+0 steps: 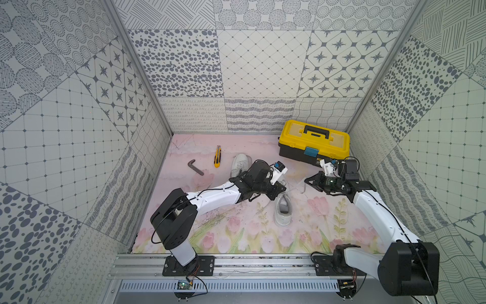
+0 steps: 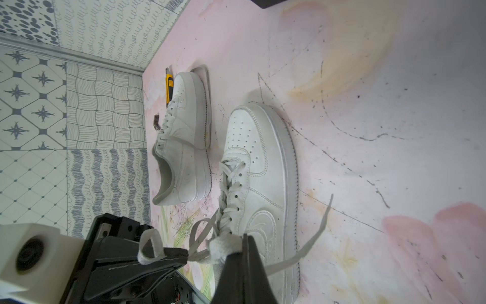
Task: Tie the shoes
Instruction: Cross the shoelace with the shoelace.
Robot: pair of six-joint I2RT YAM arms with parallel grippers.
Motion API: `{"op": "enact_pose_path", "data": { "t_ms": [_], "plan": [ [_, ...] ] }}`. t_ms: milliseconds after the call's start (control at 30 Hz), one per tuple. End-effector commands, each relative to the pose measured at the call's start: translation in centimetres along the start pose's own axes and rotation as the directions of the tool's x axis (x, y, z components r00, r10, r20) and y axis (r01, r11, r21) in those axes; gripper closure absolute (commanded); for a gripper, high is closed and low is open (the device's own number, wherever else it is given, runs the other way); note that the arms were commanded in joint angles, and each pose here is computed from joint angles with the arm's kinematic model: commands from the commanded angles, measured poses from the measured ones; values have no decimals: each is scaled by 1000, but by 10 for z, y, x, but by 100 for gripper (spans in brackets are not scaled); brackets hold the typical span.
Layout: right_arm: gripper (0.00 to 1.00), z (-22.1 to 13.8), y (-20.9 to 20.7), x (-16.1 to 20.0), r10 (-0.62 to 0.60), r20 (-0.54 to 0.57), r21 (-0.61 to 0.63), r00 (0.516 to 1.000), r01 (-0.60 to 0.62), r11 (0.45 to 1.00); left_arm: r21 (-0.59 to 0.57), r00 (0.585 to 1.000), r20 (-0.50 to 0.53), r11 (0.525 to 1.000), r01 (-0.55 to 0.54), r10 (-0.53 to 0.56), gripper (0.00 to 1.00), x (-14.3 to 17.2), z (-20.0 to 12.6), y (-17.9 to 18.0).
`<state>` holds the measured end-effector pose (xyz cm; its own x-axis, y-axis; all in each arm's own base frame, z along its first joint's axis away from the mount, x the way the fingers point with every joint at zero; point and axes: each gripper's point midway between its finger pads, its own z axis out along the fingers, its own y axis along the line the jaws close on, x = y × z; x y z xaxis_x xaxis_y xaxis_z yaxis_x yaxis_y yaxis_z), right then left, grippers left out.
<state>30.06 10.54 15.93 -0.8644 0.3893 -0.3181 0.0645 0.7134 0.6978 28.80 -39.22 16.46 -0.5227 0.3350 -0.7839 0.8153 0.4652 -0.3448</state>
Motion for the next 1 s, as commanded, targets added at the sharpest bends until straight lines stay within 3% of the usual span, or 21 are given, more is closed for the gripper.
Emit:
{"op": "enact_pose_path", "data": {
  "t_ms": [0,100,300,467,633,767,967],
  "plan": [
    [100,4,-39,7,13,9,160,1000,-14,987,20,1000,3,1000,-18,18,100,0,2,0],
    [100,8,-79,14,65,26,300,998,-70,951,19,1000,4,1000,-16,16,100,-1,2,0],
    [100,8,-126,13,113,49,450,992,-123,884,13,1000,-7,1000,-12,12,100,2,4,2],
    [74,7,-117,14,75,17,436,997,-75,897,13,1000,-7,1000,-10,10,100,3,5,3],
    [57,-4,-103,25,13,-15,467,1000,-4,884,-3,1000,-7,1000,-12,12,100,3,4,5],
    [52,-3,-84,33,-92,-64,483,994,112,868,-20,1000,-10,1000,-9,9,100,3,3,7],
    [45,28,-65,42,-285,-230,488,930,364,793,-30,1000,-17,999,-10,10,100,4,3,9]
  ]
}}
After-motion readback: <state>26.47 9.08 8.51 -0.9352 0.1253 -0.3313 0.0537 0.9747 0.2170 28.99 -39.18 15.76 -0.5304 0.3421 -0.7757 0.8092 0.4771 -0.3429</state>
